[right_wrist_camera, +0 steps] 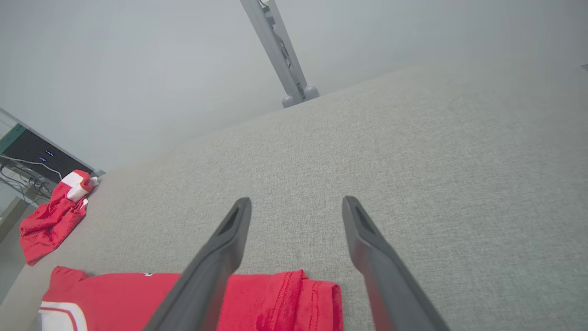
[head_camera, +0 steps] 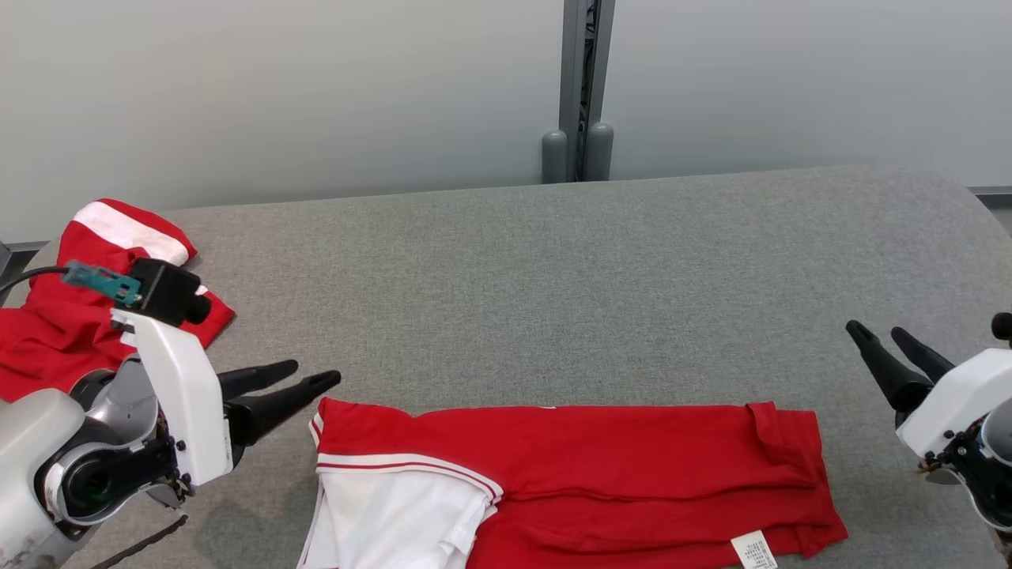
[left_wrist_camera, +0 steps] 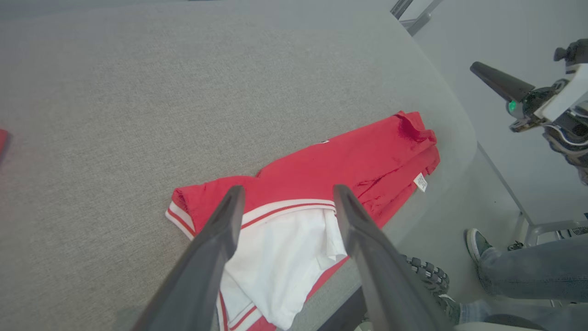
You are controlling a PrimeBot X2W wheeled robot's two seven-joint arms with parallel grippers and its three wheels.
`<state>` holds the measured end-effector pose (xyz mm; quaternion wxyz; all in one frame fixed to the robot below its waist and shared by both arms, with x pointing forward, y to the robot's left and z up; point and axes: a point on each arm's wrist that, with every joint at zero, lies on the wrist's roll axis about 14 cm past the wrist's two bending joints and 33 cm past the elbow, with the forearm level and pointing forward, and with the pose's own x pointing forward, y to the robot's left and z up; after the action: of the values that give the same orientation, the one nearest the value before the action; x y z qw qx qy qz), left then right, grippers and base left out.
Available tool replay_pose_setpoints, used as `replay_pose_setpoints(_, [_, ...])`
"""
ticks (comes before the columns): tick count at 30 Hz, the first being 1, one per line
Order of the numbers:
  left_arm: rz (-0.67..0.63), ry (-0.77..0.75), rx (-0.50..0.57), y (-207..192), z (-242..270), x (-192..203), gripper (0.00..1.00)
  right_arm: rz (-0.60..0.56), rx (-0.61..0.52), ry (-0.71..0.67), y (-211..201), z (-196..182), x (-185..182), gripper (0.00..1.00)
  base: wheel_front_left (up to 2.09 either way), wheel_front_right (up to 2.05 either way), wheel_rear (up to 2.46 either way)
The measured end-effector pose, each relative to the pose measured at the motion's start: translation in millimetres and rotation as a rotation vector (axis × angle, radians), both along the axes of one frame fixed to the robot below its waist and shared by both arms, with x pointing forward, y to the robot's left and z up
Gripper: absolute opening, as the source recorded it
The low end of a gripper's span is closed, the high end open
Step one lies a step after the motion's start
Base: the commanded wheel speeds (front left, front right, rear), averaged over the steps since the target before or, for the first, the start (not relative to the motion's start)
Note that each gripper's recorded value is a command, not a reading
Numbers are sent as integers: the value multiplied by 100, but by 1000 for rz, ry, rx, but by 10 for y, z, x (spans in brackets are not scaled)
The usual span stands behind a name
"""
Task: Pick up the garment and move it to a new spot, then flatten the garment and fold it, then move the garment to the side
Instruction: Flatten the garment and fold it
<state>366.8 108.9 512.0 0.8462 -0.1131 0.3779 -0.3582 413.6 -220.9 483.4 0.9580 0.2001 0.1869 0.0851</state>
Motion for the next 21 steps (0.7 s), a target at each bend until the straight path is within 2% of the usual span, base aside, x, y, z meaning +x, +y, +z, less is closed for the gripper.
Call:
replay_pose_setpoints(6, [142,-152,-73,117,91,106,100,-96,9,-85,-98,-31,-72,100,0,0,0])
replay_pose_setpoints(8, [230,-231,-96,220,118,154,100,-141,17,-147,-100,0,-76,100,0,0,0])
replay_pose_setpoints(15, [447,-404,-160,477,214,257,100,-197,8,-208,-63,-53,-138,100,0,0,0])
replay_pose_setpoints(21, [575,-482,-164,589,222,210,100,-198,11,-124,86,-370,-273,100,0,0,0])
